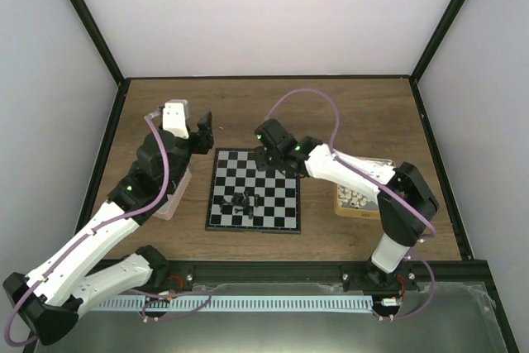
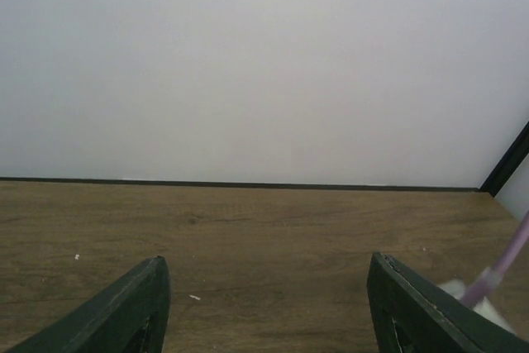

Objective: Set up the chess pieces on the board
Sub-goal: Move the chess piece to the chessboard, then pick up the chess piece from the chessboard, then place the chess piece on the chessboard.

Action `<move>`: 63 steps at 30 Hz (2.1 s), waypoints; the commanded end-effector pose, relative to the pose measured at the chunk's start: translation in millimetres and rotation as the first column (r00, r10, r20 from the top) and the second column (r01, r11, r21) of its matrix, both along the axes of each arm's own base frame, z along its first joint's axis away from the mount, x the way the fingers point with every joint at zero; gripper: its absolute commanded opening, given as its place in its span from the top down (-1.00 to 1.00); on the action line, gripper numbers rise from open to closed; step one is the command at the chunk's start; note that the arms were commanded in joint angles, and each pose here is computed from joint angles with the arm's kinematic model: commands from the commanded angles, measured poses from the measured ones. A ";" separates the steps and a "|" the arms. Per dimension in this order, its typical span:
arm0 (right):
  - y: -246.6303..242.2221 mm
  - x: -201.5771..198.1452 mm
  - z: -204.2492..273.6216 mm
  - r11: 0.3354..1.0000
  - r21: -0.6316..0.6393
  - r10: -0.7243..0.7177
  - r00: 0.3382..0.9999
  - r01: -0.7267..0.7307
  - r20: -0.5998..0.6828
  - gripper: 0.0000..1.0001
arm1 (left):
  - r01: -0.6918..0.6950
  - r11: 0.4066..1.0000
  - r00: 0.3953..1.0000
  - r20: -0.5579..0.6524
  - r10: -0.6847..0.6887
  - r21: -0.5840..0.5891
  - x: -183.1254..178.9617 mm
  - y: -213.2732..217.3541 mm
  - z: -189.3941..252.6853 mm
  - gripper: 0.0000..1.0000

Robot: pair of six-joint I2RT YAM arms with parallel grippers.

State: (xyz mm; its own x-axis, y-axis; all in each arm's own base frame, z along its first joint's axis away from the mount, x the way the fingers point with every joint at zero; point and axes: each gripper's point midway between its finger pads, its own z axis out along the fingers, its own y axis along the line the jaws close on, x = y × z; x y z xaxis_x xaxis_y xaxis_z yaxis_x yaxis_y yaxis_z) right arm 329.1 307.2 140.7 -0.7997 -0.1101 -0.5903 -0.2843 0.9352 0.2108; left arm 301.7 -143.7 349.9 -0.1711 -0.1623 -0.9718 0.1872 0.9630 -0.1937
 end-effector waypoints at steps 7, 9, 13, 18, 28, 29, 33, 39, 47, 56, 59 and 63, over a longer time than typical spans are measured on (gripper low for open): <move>53.2 -94.6 -41.1 0.968 0.069 0.252 0.948 -0.243 -0.194 0.16 | -0.051 0.998 0.998 0.046 0.053 -0.047 -4.9 14.4 10.3 -0.34; 48.5 -100.4 -49.5 0.972 0.034 0.233 0.948 -0.232 -0.217 0.16 | -0.050 0.998 0.998 0.046 0.052 -0.045 -5.4 14.6 10.0 -0.35; 39.4 -112.1 -67.9 0.973 -0.033 0.212 0.942 -0.228 -0.260 0.20 | -0.044 0.998 0.998 0.037 0.045 -0.040 -5.7 13.5 6.6 -0.34; 28.4 -118.6 -87.9 0.974 -0.118 0.156 0.947 -0.195 -0.280 0.34 | -0.042 0.998 0.998 0.034 0.044 -0.043 -5.7 13.2 4.7 -0.34; 24.6 -117.6 -103.6 0.972 -0.156 0.126 0.949 -0.176 -0.290 0.41 | -0.042 0.998 0.999 0.032 0.044 -0.039 -5.5 12.9 3.3 -0.35; 22.7 -116.6 -106.0 0.971 -0.167 0.117 0.950 -0.170 -0.289 0.43 | -0.043 0.998 0.999 0.029 0.044 -0.037 -5.1 12.9 2.0 -0.34; 13.1 -114.2 -114.0 0.964 -0.221 0.079 0.955 -0.146 -0.286 0.56 | -0.039 0.999 0.999 0.019 0.040 -0.033 -4.2 11.3 -1.8 -0.35; 9.5 -105.6 -111.3 0.965 -0.231 0.073 0.972 -0.126 -0.225 0.79 | -0.037 0.998 0.999 -0.033 0.035 -0.045 -2.5 7.8 -16.7 -0.36; 19.4 -80.1 -55.5 0.986 -0.090 0.146 0.988 -0.142 0.043 0.86 | 0.073 0.986 0.980 -0.171 -0.099 -0.153 -8.1 -20.1 -55.1 -0.37; 23.8 -87.2 49.0 0.935 0.115 0.262 0.873 -0.335 0.412 0.86 | 0.419 0.786 0.734 -0.341 -0.588 -0.454 -17.4 -93.4 -77.1 -0.58; 20.8 -91.9 69.1 0.918 0.125 0.275 0.830 -0.377 0.485 0.85 | 0.514 0.691 0.605 -0.355 -0.712 -0.509 -30.4 -113.3 -79.1 -0.62; 20.0 -98.1 86.1 0.895 0.120 0.300 0.779 -0.429 0.550 0.86 | 0.562 0.607 0.474 -0.382 -0.793 -0.562 -44.5 -127.5 -90.3 -0.62</move>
State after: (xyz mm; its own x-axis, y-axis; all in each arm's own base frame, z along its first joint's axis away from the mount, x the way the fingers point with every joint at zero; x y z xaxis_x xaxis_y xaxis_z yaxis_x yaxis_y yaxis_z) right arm 234.0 322.6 200.7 -0.4297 -0.1569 -0.8892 -0.6539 0.7332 0.1866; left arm 288.6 -247.7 244.2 -0.7764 -0.1368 -0.6152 0.4227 0.6110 -0.6693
